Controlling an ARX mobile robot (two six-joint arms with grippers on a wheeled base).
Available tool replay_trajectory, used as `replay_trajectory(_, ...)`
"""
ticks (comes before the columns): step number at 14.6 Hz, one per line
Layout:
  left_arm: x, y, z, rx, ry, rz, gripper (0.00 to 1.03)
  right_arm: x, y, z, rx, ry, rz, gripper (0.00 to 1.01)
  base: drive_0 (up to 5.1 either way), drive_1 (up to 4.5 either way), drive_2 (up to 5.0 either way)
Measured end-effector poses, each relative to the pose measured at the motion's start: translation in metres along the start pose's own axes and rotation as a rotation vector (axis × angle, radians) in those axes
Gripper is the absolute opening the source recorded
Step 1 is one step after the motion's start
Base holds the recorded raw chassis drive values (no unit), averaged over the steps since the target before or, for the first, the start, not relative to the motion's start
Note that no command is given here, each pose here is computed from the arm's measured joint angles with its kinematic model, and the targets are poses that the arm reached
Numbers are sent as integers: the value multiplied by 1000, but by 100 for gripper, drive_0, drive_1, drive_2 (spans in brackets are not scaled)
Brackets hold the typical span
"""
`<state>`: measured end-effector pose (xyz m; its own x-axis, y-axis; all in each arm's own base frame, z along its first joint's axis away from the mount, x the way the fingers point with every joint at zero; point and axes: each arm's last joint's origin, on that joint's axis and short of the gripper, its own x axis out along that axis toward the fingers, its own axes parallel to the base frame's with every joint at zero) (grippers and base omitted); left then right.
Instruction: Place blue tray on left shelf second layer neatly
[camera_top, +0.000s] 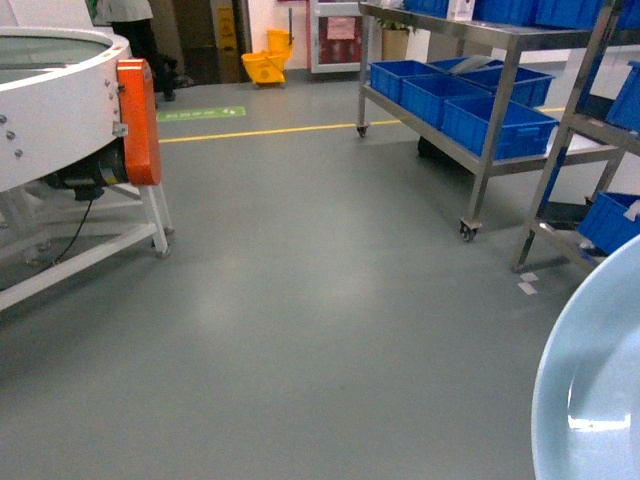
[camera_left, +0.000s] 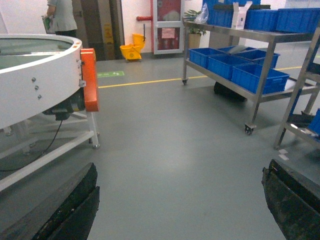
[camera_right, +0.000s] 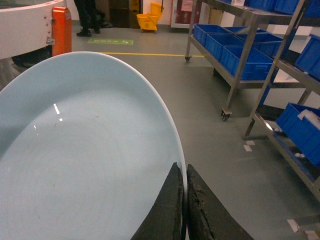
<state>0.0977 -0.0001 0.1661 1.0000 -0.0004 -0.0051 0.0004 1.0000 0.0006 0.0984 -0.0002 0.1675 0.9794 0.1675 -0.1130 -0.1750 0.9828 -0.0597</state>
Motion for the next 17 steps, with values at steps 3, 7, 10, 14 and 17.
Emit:
replay_trajectory(3, 0, 0, 0, 0, 1, 0, 98, 0, 0, 0, 1, 2, -1, 2, 12, 430, -407)
replay_trajectory(7, 0, 0, 0, 0, -2, 0, 98, 0, 0, 0, 1, 4, -2, 2, 5, 423, -413)
replay_trajectory(10, 0, 0, 1, 0, -7, 0, 98, 0, 0, 0, -1, -3, -2, 2, -4, 415, -422)
replay_trajectory(14, 0, 0, 0, 0, -3, 0, 98, 0, 0, -1, 0, 3, -1, 2, -1, 417, -420)
replay_trajectory(17, 0, 0, 0, 0, -1, 0, 98, 0, 0, 0, 0, 2, -1, 2, 1, 421, -418)
